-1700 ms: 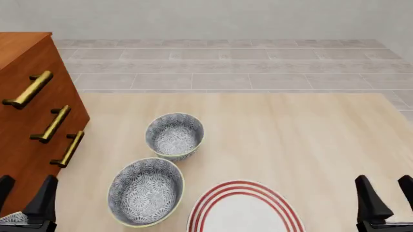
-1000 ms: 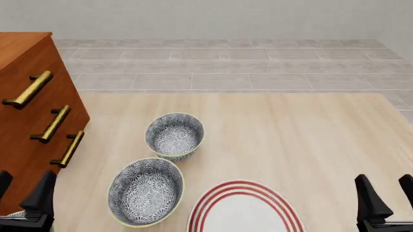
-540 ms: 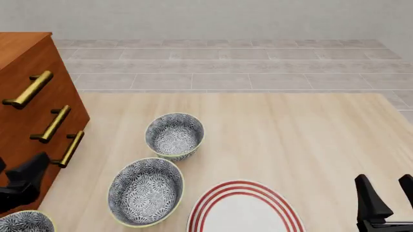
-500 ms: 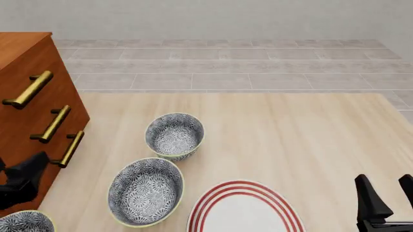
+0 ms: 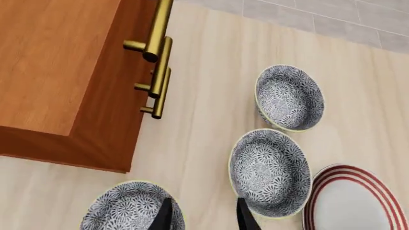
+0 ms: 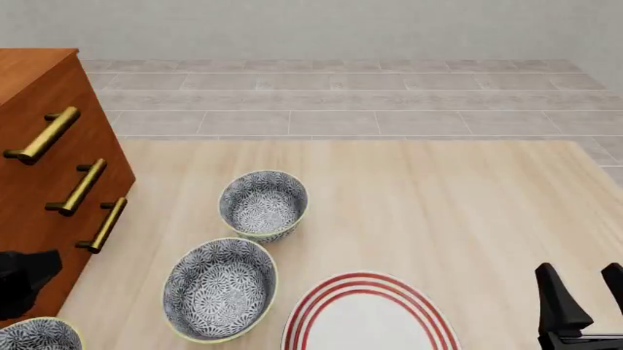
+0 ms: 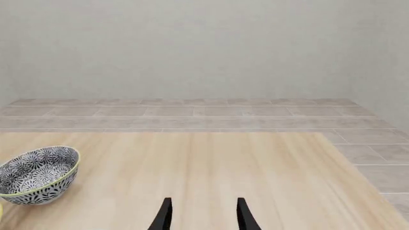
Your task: Put the bowl at the front on the plate.
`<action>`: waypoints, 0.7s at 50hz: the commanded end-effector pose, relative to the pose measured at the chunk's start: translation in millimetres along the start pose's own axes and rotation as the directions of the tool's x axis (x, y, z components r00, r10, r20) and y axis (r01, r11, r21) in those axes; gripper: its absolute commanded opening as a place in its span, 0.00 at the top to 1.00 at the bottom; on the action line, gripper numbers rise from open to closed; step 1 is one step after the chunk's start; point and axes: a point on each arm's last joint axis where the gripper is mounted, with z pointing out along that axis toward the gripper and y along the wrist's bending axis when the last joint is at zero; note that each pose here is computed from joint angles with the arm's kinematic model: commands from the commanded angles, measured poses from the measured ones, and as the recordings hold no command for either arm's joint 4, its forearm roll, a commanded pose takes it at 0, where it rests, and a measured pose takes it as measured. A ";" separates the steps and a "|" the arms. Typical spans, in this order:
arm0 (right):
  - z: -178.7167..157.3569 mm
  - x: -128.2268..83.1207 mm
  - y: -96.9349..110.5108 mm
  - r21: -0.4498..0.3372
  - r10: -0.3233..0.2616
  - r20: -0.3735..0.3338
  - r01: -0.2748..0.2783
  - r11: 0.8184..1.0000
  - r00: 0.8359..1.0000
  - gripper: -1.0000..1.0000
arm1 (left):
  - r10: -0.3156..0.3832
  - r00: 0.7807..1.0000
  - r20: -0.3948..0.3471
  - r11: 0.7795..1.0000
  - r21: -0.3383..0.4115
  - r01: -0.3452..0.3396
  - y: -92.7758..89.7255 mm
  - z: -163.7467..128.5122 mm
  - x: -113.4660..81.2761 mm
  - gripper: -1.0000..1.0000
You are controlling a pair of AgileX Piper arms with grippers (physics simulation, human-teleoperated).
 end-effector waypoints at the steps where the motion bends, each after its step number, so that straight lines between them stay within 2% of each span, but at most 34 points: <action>1: -0.2 0.5 0.0 0.000 0.000 0.001 0.000 1.000 1.000 0.00 | -0.015 0.995 -0.100 0.999 -0.048 0.011 3.2 0.1 5.1 0.00; 11: -0.2 0.5 0.0 0.000 0.000 0.000 0.000 1.000 1.000 0.00 | -0.047 0.992 -0.116 0.997 -0.073 0.039 4.8 8.2 3.3 0.00; 20: -0.2 0.5 0.0 0.000 0.000 0.000 0.000 1.000 1.000 0.00 | -0.075 0.986 -0.151 0.995 -0.082 0.064 6.5 20.5 11.8 0.00; 26: -0.2 0.5 0.0 0.000 0.000 0.001 0.000 1.000 1.000 0.00 | -0.111 0.975 -0.194 0.992 -0.087 0.095 8.7 30.4 28.7 0.00; 35: -0.2 0.5 0.0 0.000 0.000 0.000 0.000 1.000 1.000 0.00 | -0.133 0.968 -0.215 0.989 -0.099 0.114 10.6 37.5 37.8 0.00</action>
